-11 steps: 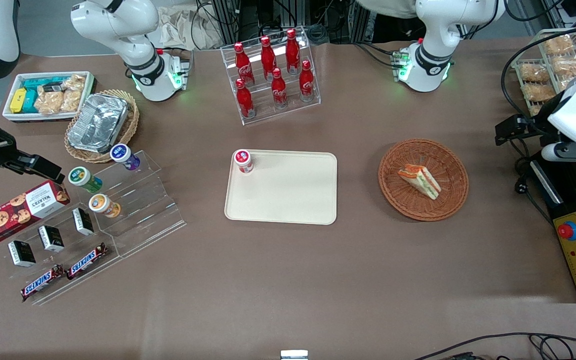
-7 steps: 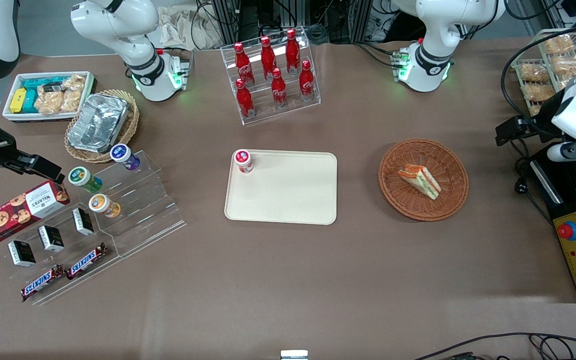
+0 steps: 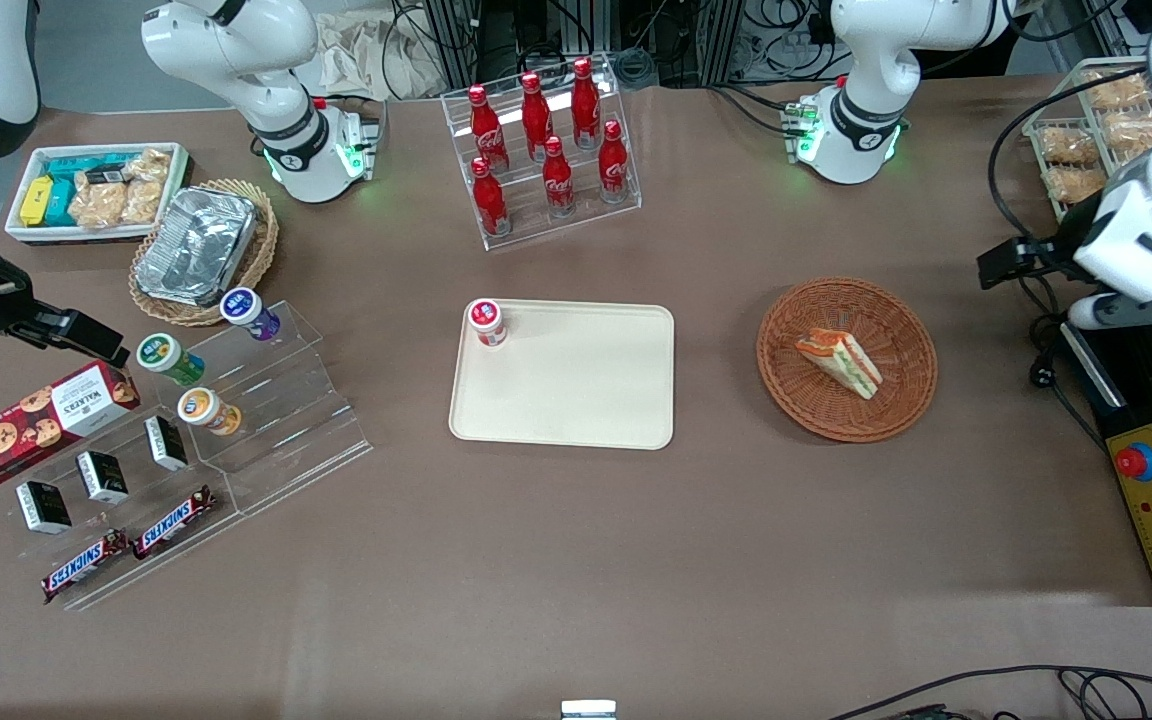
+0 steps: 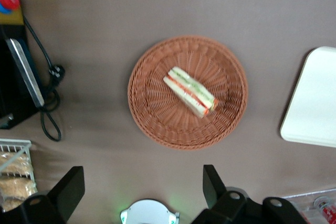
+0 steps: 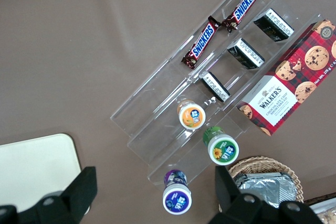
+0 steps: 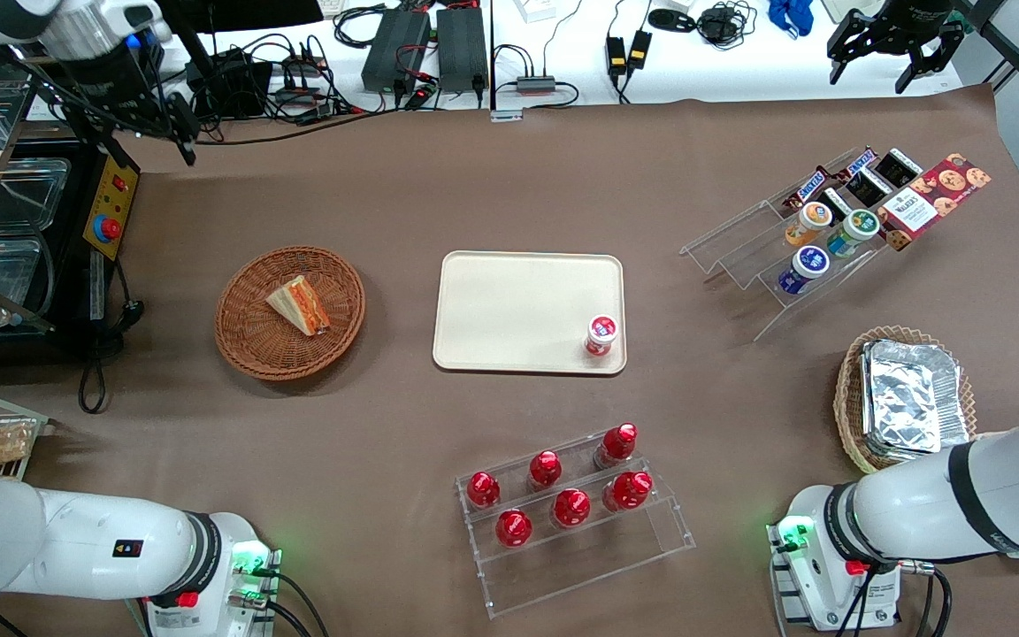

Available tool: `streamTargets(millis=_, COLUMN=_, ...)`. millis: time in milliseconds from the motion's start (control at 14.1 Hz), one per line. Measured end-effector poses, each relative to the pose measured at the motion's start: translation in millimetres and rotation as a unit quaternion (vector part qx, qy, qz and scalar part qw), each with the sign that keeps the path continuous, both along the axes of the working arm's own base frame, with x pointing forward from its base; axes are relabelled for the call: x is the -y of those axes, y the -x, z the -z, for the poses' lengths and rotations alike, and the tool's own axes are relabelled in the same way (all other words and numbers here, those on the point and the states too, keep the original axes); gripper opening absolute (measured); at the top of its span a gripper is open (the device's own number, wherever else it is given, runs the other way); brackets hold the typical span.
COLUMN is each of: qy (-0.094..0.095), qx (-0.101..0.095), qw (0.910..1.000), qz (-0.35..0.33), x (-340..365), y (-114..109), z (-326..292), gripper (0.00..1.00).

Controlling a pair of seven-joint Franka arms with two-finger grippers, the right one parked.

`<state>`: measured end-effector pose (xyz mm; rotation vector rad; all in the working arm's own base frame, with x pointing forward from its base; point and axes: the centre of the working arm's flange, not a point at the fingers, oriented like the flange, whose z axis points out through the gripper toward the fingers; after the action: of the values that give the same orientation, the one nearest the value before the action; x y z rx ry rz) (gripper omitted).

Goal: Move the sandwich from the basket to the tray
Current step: 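Move the left gripper over the wicker basket toward the sandwich, then lower the left gripper onto the wrapped sandwich and close on it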

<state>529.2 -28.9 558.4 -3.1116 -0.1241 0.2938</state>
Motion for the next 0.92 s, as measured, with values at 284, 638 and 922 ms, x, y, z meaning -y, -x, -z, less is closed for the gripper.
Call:
streamTargets(millis=284, qy=0.001, qx=-0.007, qw=0.9993, qz=-0.036, x=1.3, y=24.3, z=72.4, gripper=1.00)
streamTargets(millis=638, qy=0.001, qx=-0.027, qw=0.9937, qz=-0.109, x=11.7, y=47.7, z=142.4, gripper=1.00)
streamTargets(millis=922, qy=0.012, qx=0.007, qw=0.9869, qz=-0.161, x=32.6, y=42.5, z=170.7, gripper=1.00)
